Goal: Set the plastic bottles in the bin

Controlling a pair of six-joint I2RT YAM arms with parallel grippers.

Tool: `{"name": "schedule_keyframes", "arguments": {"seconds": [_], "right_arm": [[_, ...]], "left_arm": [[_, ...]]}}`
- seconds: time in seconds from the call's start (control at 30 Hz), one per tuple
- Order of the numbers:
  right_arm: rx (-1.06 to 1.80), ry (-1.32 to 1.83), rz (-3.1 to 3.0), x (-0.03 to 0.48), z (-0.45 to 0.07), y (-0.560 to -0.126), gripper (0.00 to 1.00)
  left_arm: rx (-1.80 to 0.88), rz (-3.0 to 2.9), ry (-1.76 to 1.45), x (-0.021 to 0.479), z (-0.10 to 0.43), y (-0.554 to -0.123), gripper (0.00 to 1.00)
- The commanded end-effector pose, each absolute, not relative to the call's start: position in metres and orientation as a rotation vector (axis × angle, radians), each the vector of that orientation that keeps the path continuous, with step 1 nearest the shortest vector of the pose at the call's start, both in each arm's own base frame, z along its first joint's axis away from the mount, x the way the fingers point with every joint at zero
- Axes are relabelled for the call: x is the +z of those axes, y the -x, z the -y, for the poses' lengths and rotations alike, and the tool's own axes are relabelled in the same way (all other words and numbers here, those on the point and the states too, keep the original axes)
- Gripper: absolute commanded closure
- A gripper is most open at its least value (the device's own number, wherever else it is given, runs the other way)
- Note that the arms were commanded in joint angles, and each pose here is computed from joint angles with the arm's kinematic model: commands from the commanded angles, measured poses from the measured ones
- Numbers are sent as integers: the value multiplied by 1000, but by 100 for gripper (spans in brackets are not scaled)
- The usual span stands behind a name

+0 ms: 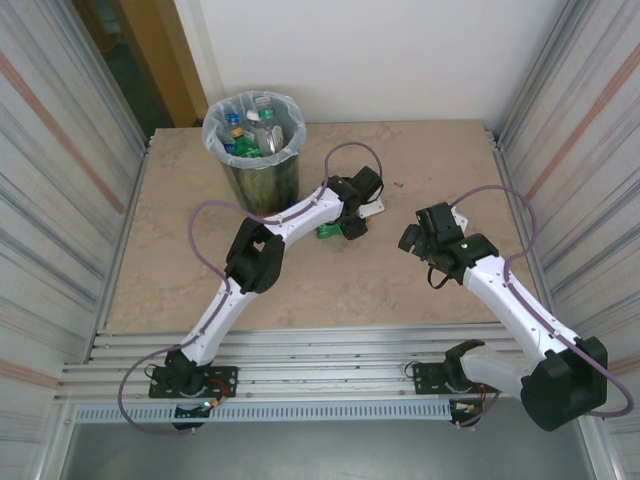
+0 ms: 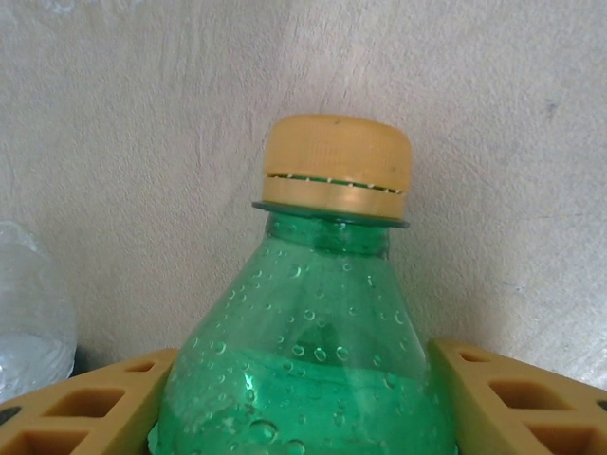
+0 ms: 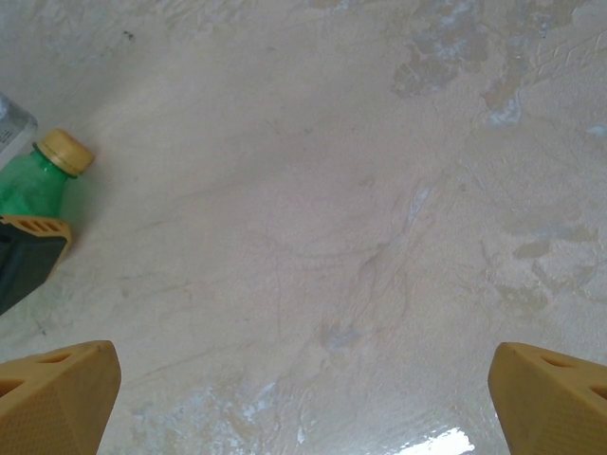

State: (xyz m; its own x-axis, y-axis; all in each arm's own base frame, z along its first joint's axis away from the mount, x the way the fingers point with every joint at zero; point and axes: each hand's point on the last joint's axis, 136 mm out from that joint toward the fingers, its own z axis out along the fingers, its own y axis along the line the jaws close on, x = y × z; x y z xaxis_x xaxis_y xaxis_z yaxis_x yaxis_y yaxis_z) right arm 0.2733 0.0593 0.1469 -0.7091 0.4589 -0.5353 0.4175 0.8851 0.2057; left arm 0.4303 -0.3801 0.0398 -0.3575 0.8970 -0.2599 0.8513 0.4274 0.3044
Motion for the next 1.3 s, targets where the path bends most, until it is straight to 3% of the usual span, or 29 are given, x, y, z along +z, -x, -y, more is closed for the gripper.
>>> {"name": "schedule_keyframes", "arguments": {"seconds": [0.0,0.47,0.9,1.27], "right_arm": [[79,-672,-2454,144,-56,-271,2],[69,-665,-2461,144,-56,-274,2],[64,-659,-2471,140,-57,-276,2],[67,-663,-2479,136,-58,-276,2]], "left_arm": [[151,-2328,-1501,39,379,-425,49],[9,-2265,-1375,106,391,-422,65],[-150,-2090,-1163,215,390,-413,65],[-264,-1810,-919,346,358,-395,65]]}}
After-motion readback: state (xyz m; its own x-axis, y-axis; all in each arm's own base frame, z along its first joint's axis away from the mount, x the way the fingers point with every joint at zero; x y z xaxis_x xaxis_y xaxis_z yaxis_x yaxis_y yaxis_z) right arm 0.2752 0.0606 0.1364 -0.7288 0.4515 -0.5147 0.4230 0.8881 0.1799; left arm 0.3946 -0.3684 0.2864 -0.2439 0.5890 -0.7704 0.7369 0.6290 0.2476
